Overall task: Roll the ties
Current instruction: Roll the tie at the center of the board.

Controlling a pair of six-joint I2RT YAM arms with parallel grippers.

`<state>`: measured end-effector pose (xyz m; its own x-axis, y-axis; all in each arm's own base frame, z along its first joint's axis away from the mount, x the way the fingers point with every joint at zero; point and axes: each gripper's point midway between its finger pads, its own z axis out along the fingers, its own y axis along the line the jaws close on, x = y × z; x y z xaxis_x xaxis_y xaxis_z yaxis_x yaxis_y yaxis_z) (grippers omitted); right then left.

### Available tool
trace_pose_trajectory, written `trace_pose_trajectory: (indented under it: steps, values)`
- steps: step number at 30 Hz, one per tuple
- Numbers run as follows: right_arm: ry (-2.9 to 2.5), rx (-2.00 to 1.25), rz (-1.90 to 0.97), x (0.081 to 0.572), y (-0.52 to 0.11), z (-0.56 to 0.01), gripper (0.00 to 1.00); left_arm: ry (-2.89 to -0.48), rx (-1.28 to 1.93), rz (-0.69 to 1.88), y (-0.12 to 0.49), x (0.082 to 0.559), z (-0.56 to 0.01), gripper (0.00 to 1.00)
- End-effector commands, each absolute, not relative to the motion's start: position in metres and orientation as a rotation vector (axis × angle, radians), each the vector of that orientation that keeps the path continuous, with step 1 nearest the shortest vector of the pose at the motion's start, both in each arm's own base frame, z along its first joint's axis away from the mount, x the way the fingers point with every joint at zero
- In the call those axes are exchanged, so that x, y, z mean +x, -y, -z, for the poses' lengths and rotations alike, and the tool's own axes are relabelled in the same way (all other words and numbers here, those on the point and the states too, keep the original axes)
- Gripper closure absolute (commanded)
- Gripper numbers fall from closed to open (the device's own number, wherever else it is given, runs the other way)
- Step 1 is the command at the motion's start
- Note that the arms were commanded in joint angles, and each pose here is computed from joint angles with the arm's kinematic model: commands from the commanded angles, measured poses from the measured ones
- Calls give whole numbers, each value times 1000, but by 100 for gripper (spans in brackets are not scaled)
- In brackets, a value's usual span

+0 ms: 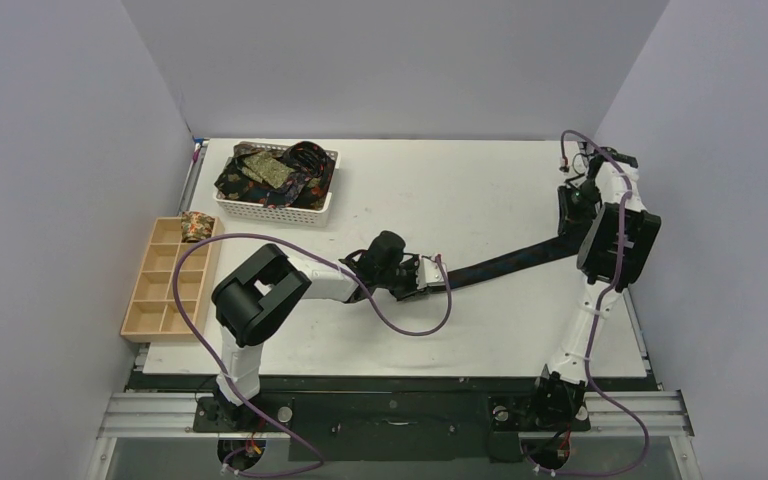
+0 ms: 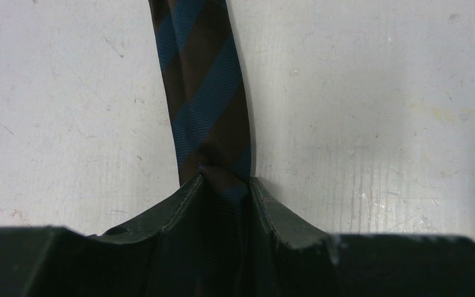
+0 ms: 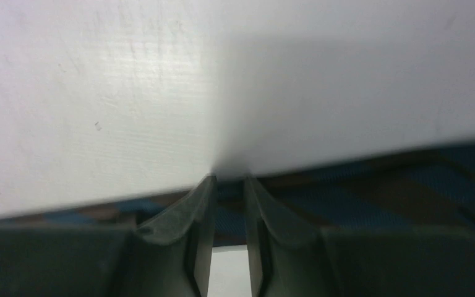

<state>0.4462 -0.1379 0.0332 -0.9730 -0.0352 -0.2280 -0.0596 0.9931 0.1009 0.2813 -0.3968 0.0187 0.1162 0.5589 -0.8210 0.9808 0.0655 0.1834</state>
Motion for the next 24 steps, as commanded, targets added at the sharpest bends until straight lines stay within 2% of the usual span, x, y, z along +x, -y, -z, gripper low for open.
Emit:
trace_pose_trajectory:
  steps: [1,13,19,24]
  values:
    - [-2967,-3,-61,431,153,-20,80,-1805,1726,668,346,244,44,72]
    - [-3182,81,-39,328,187,1,82,-1812,1720,682,343,238,44,72]
    - [-3124,78,-42,333,194,-11,81,-1806,1742,717,352,222,48,72]
    - [-2969,-118,-170,355,148,-64,73,-1875,1661,730,348,232,48,71]
